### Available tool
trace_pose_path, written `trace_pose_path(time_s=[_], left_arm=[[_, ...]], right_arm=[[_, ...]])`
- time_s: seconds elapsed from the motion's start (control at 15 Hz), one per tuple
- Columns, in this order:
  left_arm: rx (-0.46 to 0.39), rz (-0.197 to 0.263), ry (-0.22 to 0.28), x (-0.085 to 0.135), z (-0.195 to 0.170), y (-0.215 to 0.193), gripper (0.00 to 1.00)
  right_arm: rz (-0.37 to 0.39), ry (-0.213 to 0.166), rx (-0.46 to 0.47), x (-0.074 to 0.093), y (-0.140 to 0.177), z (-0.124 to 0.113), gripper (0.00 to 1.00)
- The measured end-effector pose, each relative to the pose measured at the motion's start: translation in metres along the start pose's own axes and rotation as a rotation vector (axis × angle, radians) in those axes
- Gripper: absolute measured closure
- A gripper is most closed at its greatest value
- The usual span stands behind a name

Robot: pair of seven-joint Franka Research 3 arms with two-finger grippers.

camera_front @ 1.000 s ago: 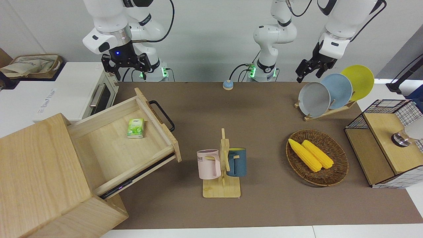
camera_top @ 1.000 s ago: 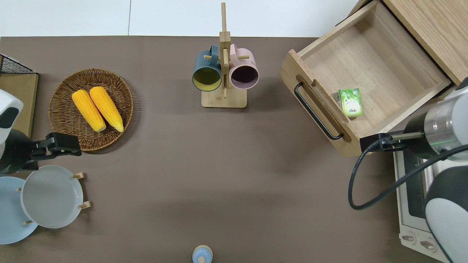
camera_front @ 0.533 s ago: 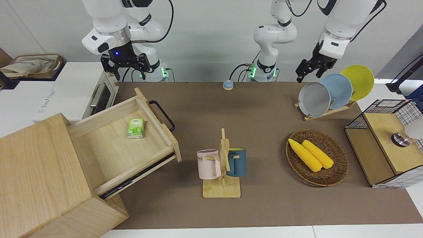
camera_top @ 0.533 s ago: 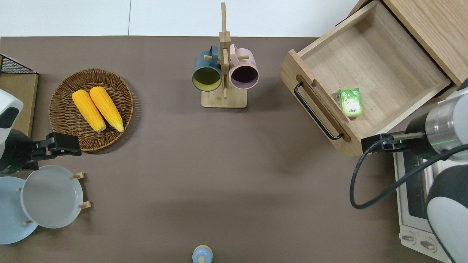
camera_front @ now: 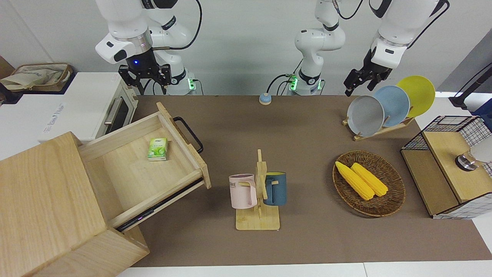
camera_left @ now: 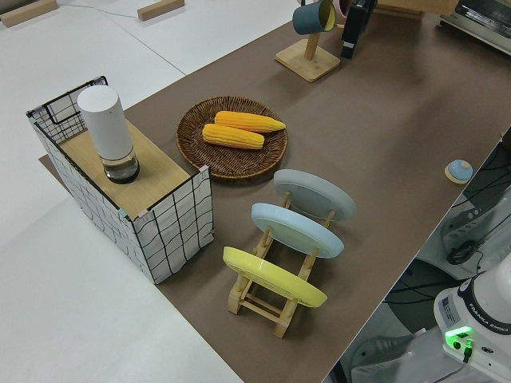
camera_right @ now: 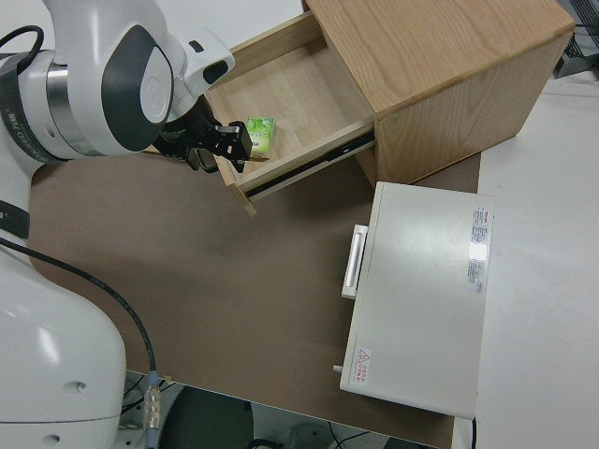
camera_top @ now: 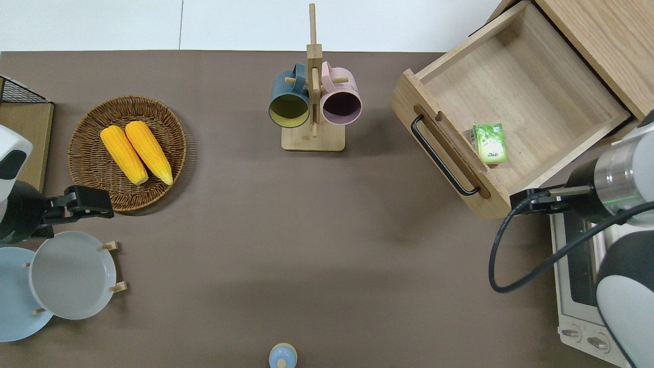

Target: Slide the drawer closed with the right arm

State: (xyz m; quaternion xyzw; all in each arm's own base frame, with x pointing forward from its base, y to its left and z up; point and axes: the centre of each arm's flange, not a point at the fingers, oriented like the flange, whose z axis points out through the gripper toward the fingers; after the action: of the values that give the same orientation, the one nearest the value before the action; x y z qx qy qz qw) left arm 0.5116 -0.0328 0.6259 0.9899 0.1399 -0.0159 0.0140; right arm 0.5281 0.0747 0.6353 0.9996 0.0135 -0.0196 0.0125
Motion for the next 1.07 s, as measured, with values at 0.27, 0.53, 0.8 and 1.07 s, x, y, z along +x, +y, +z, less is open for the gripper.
trace_pose_path(time_s=[0.27, 0.53, 0.8, 1.07], left_arm=[[0.000, 0.000, 0.000, 0.000, 0.000, 0.000, 0.00], [0.000, 0.000, 0.000, 0.000, 0.000, 0.000, 0.00], [0.000, 0.000, 0.000, 0.000, 0.000, 0.000, 0.00], [0.000, 0.000, 0.000, 0.000, 0.000, 0.000, 0.00]], right_arm=[[0.000, -0.003, 0.000, 0.000, -0.001, 0.000, 0.53], [0.054, -0.004, 0.000, -0.001, -0.006, 0.000, 0.95], [0.114, -0.011, 0.001, -0.004, -0.021, 0.001, 0.99], [0.175, -0.029, 0.002, -0.008, -0.035, 0.002, 0.99]])
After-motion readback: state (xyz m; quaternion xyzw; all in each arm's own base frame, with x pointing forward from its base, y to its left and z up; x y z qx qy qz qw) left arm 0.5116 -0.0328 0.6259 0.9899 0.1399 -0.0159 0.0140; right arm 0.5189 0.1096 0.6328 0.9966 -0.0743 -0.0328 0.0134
